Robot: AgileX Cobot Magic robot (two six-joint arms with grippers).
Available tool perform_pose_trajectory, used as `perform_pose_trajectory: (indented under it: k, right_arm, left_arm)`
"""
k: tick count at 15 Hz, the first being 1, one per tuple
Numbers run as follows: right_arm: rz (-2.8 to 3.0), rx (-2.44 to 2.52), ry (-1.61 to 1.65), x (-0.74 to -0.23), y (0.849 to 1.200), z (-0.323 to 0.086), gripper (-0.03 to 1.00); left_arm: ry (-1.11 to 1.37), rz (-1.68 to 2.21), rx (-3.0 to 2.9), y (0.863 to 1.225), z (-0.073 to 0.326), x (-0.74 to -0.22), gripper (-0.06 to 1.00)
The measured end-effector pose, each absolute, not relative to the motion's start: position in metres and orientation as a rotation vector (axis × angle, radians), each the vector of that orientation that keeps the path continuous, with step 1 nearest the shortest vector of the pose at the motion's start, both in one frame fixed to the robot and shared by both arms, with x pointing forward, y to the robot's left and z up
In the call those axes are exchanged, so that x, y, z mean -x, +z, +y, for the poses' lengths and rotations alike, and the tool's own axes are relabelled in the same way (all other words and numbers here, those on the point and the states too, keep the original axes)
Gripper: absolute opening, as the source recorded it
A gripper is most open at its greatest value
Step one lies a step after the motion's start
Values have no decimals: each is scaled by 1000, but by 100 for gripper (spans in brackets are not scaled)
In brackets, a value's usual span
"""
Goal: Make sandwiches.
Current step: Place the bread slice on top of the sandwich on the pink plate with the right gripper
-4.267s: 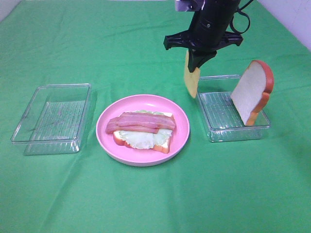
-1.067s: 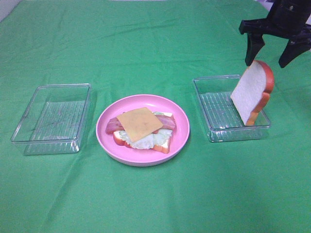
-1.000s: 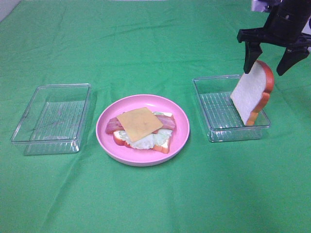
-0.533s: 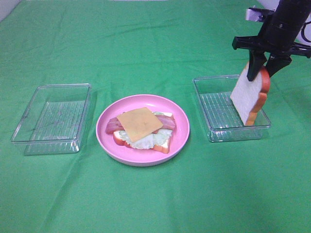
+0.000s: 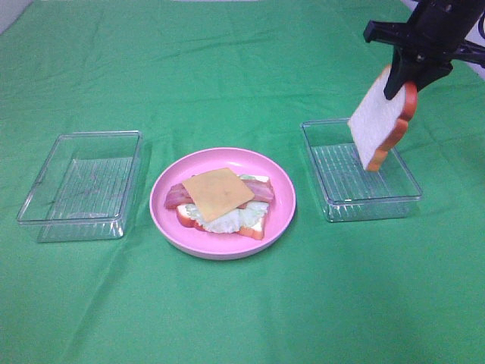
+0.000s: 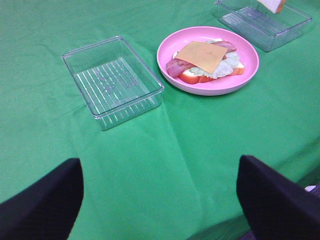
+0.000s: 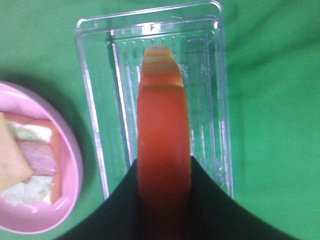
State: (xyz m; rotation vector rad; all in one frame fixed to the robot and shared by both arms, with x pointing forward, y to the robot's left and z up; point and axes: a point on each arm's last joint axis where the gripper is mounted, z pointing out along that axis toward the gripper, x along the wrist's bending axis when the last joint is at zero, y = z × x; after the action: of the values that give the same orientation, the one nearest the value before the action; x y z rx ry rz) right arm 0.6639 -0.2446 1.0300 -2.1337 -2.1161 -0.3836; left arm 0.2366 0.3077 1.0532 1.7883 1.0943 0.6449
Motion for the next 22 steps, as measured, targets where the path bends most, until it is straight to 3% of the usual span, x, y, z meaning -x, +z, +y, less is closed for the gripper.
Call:
perform_pose_trajectory:
  k: [3, 6, 9, 13, 22]
  right_arm:
    - [-2098, 2047, -512, -649, 1051, -230, 20]
    - [-2073, 1916, -524, -635, 1044, -203, 20]
    - [-2014, 1778, -599, -619, 1027, -154, 20]
    - [-1905, 1756, -739, -611, 1008, -124, 20]
    - [-1577, 1613, -894, -597, 949, -104, 20]
  left_arm:
    - [645, 1094, -1788, 1053, 308, -237, 79]
    - [645, 1094, -1788, 1053, 308, -237, 79]
    - [645, 1094, -1788, 1053, 308, -237, 79]
    - [645, 1094, -1788, 1053, 308, -237, 79]
    - [645, 1094, -1788, 1053, 308, -237, 79]
